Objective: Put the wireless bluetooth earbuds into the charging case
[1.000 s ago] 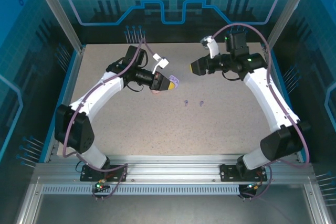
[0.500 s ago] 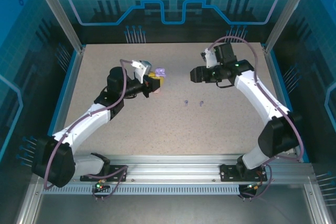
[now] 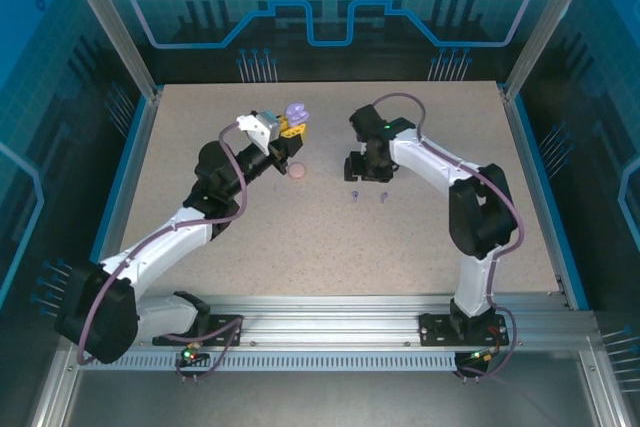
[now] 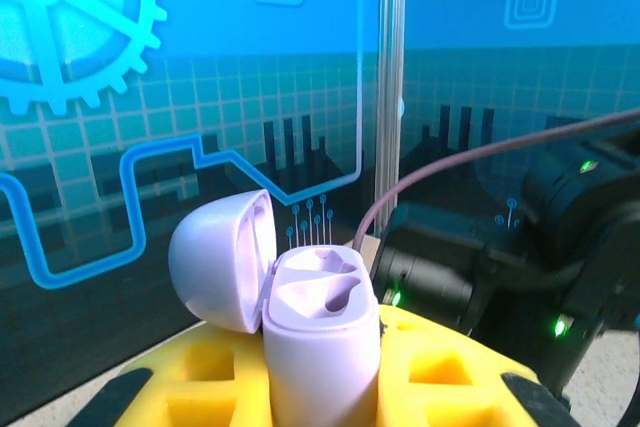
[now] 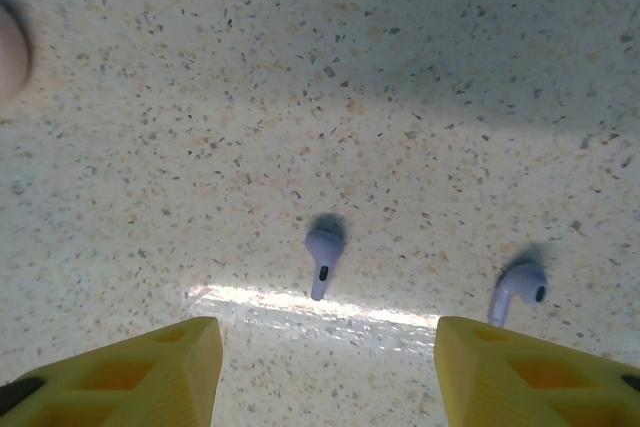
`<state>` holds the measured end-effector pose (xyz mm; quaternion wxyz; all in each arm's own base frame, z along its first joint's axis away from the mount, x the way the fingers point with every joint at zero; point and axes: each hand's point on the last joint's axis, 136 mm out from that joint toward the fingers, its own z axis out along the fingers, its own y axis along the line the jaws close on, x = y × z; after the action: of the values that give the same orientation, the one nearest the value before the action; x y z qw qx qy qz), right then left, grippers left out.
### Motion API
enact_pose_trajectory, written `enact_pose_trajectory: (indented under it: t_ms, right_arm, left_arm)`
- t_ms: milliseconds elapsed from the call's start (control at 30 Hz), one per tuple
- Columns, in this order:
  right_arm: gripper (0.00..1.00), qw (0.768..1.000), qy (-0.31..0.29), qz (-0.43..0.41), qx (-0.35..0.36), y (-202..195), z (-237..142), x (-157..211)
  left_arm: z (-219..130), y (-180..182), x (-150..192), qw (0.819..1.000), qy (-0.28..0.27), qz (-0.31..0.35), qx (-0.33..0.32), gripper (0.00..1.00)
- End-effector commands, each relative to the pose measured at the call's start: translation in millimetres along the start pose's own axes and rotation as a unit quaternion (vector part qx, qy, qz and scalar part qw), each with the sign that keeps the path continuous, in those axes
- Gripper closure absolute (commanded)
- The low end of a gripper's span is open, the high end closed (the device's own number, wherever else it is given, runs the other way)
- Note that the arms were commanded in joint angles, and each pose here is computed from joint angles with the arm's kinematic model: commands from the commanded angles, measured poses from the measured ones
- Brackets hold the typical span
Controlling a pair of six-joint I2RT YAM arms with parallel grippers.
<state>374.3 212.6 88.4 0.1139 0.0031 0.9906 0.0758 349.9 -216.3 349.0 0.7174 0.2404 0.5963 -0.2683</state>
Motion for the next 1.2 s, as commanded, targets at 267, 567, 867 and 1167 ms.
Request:
enact_pose_trajectory:
  t_ms: [267, 567, 867, 1167]
  right_arm:
    - [0.50, 0.993, 0.046, 0.052, 0.090, -2, 38, 14]
    - [0.58, 0.991, 0.057, 0.050, 0.107, 5, 50, 17]
    - [0.59, 0.989, 0.067, 0.049, 0.122, 1, 60, 25]
    - [0.62, 0.988, 0.069, 0.049, 0.127, -1, 68, 22]
  left_arm:
    - [-7, 7, -45, 0.996, -0.076, -0.013, -0.040, 1.00]
    - [-5, 5, -51, 0.996, -0.079, -0.013, -0.036, 1.00]
    - [-5, 3, -49, 0.997, -0.076, -0.006, -0.033, 1.00]
    - [-4, 2, -50, 0.997, -0.073, -0.005, -0.030, 1.00]
